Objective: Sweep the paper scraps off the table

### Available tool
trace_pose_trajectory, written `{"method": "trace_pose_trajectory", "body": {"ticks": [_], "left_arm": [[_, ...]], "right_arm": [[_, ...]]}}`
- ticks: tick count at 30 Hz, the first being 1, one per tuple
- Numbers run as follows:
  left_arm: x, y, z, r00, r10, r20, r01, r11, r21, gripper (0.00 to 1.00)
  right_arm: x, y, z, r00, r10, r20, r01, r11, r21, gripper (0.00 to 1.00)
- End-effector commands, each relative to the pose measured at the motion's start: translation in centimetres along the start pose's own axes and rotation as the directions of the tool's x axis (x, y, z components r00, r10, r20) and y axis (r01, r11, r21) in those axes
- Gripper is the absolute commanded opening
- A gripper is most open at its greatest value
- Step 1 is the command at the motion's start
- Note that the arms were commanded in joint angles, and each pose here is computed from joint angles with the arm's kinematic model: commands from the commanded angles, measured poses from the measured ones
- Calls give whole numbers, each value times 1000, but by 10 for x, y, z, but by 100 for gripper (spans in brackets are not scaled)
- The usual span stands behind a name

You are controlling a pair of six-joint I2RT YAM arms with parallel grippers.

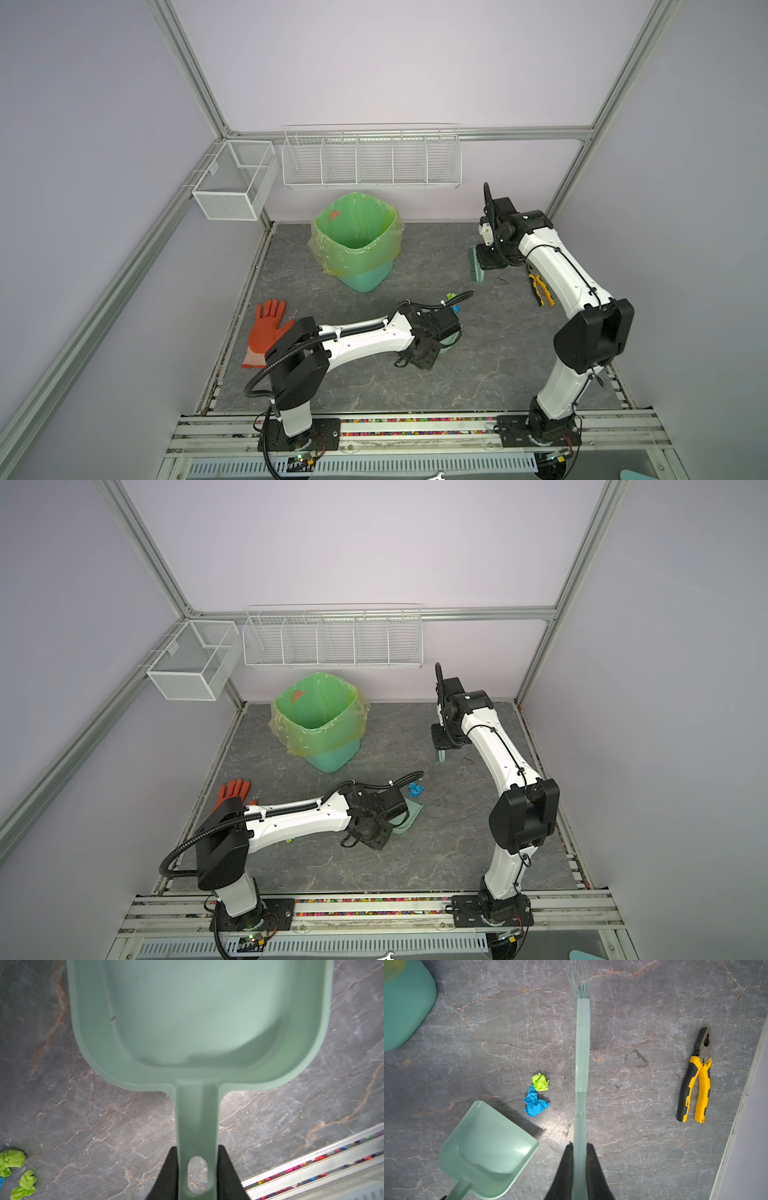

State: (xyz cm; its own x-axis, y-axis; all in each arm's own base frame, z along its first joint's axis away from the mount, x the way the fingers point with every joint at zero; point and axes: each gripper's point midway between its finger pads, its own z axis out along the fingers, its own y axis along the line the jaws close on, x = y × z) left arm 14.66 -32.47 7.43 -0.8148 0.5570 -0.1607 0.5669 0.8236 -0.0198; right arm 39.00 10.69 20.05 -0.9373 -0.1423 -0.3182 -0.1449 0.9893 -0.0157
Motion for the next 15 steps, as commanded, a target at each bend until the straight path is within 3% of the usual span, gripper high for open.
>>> {"method": "trace_pose_trajectory", "body": {"ticks": [1,15], "left_arm": [[0,-10,6,1000,1,-21,-1,1000,25,0],[-5,-3,10,1000,20,-23,-21,999,-26,0]], "right_arm": [[-12,1,-4,999,24,46,-24,1000,-11,7],[-6,22,6,999,-26,-24,25,999,-44,7]]}}
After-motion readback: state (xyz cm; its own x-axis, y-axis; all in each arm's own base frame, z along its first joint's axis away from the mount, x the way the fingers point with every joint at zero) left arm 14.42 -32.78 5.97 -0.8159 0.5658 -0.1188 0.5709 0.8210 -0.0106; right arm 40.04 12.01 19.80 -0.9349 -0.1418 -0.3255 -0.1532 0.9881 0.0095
